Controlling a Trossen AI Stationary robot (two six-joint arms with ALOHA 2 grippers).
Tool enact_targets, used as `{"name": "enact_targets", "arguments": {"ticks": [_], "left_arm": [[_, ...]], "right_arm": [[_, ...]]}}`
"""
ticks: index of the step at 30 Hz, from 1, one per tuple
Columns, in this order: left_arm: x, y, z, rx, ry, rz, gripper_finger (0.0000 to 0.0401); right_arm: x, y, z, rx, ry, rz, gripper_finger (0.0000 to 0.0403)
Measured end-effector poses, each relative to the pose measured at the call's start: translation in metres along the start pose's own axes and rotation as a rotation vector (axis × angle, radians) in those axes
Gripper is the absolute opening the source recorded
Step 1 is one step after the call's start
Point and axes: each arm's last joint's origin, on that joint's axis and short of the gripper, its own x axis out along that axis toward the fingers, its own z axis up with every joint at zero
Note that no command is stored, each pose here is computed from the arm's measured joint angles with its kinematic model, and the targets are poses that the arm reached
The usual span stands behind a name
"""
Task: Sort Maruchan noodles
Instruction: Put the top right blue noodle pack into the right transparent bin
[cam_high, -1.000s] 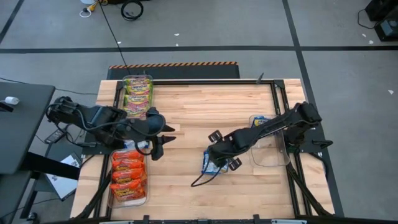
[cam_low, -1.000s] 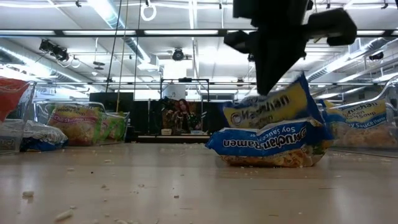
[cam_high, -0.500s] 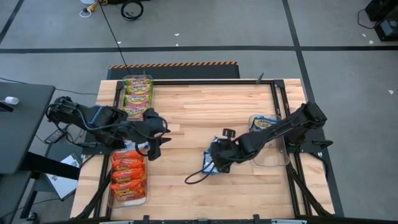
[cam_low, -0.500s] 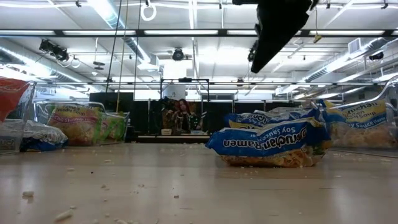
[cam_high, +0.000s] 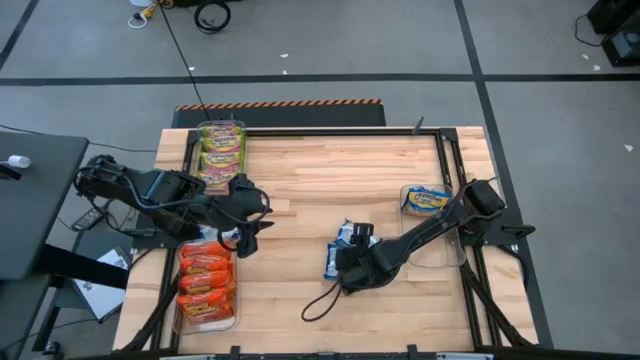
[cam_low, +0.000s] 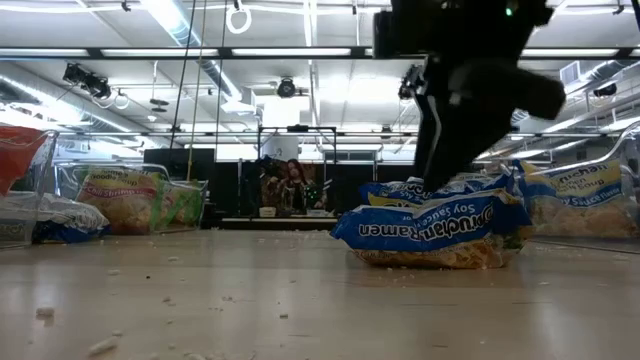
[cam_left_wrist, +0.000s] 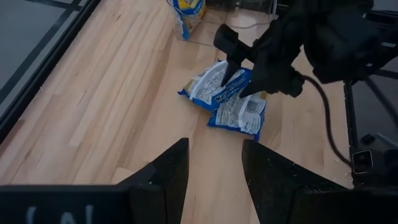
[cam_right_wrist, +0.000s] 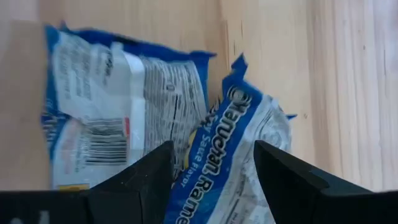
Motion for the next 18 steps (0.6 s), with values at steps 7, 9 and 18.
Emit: {"name": "enact_targets", "arguments": {"ticks": [7, 9, 18], "left_arm": [[0.000, 0.001, 0.000, 0.021, 0.001, 0.007, 0.0153], [0.001, 0.003, 0.001, 0.015, 0.001, 0.013, 0.0153], [0.003, 0.008, 0.004, 0.031, -0.005, 0.030, 0.0153]], "right_arm": [[0.018, 0.004, -0.003, 0.083, 0.047, -0.061, 0.0198], [0.020, -0.001, -0.005, 0.107, 0.086, -0.078, 0.0166], [-0.024, -0.049, -0.005, 0.083, 0.104, -0.023, 0.0008]]}}
